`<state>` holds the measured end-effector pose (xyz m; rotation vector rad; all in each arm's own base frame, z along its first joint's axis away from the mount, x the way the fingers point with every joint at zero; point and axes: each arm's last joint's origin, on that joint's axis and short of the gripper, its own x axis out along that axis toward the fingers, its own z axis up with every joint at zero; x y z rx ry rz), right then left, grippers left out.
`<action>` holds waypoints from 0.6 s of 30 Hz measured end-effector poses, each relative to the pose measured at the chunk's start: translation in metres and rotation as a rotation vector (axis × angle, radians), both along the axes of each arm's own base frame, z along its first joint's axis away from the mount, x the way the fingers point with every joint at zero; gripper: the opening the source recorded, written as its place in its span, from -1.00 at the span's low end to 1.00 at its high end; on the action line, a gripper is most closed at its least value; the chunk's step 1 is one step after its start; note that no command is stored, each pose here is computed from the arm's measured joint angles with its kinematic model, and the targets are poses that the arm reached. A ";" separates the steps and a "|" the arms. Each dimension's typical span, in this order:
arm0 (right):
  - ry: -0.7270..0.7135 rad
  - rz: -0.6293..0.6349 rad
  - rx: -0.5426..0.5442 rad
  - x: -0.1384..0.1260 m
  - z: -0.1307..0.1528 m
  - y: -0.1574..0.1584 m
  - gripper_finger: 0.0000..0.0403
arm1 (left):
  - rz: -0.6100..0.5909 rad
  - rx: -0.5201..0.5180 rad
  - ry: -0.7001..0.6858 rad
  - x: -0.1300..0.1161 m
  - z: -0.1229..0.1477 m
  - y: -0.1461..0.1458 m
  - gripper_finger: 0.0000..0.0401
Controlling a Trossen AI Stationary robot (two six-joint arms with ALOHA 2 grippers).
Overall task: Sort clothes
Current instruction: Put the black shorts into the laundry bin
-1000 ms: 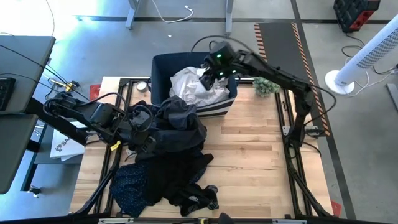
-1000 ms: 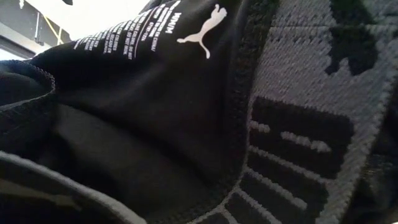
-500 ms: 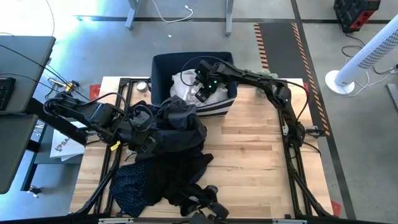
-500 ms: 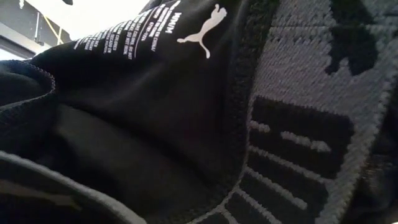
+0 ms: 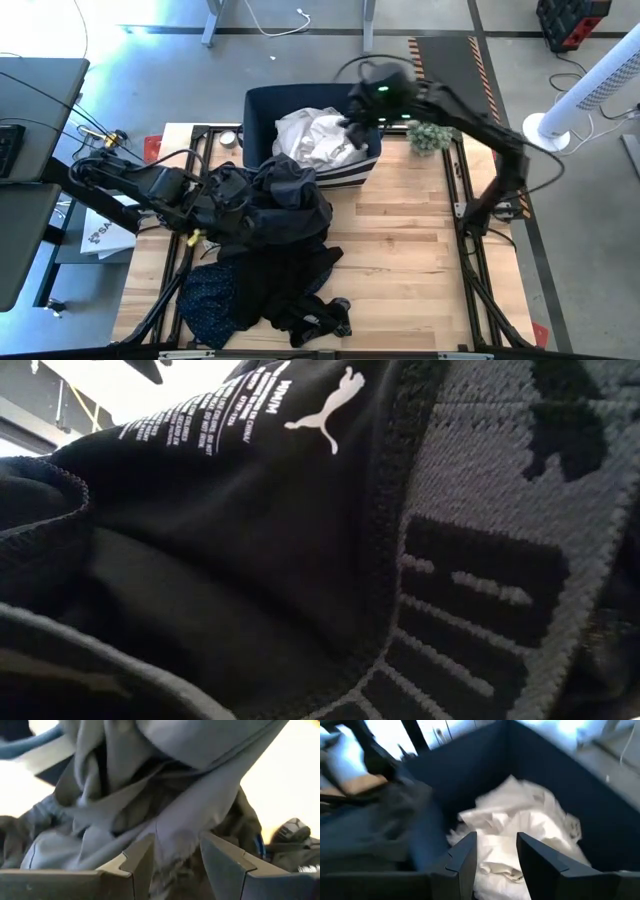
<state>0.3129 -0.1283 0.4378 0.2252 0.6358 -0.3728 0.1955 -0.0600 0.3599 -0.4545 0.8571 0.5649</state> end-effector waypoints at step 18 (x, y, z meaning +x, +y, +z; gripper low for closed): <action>-0.129 0.108 -0.007 -0.095 0.062 0.072 -0.34 | -0.092 0.129 0.006 0.092 -0.101 -0.001 -0.46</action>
